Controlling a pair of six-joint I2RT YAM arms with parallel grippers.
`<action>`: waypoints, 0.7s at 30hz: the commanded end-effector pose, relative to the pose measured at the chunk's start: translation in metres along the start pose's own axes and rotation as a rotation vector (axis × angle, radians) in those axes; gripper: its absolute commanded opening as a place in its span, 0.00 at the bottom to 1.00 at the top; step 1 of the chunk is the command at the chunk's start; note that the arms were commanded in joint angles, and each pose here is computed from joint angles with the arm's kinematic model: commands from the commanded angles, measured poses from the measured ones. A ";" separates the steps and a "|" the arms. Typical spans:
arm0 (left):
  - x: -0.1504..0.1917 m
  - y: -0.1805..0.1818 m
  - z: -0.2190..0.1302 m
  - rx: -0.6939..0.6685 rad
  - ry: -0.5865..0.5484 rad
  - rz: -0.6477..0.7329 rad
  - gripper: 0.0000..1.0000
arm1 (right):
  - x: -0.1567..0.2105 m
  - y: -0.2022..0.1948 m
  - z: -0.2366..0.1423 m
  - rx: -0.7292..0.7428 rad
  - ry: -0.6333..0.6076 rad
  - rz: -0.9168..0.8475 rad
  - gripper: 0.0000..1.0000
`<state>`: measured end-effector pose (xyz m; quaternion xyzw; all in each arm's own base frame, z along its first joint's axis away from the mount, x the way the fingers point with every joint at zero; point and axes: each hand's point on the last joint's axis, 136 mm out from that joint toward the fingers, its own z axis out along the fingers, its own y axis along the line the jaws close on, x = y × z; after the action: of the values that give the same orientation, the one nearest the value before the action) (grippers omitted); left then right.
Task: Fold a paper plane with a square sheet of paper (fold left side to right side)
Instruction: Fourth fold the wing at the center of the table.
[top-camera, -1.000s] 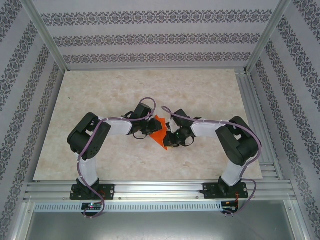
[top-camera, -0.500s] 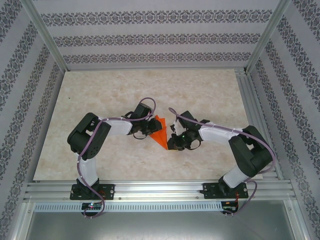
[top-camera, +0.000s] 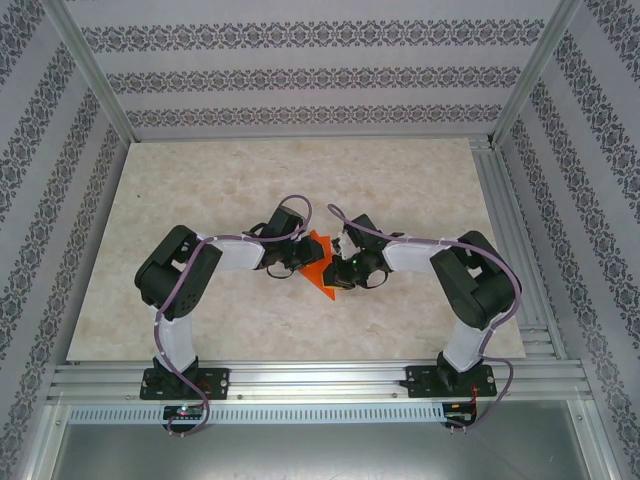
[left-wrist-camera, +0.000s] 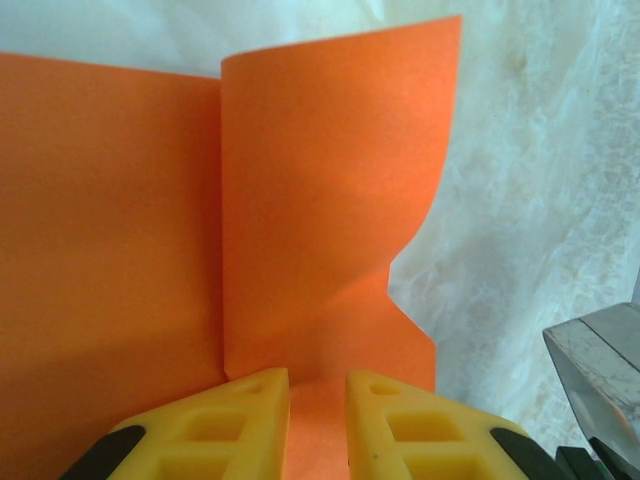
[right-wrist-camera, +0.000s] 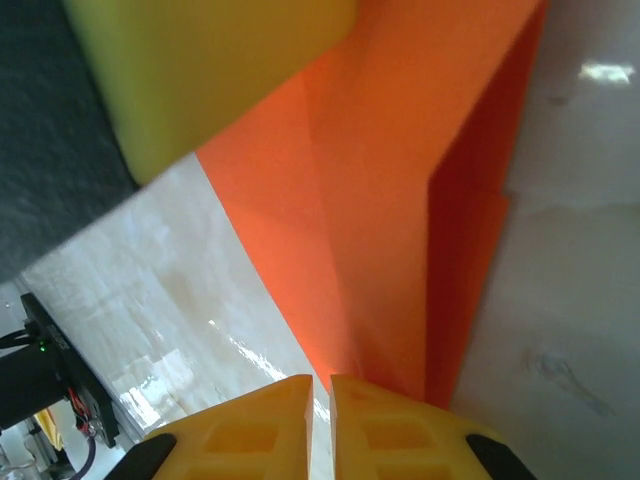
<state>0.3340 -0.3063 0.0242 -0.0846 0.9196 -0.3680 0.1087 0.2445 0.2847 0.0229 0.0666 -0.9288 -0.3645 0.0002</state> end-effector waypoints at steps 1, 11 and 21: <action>-0.001 0.024 0.006 -0.067 -0.006 -0.011 0.24 | -0.008 0.012 0.005 -0.072 -0.027 -0.040 0.13; -0.005 0.015 -0.002 -0.062 -0.014 0.011 0.25 | 0.010 -0.025 0.018 0.027 0.041 0.010 0.13; -0.025 -0.027 -0.040 0.043 -0.091 0.068 0.30 | 0.022 -0.043 0.017 0.063 0.052 0.027 0.12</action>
<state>0.3395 -0.2985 0.0413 -0.0815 0.9172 -0.3693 0.1257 0.2481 0.2895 0.0130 0.0804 -0.9166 -0.3916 -0.0071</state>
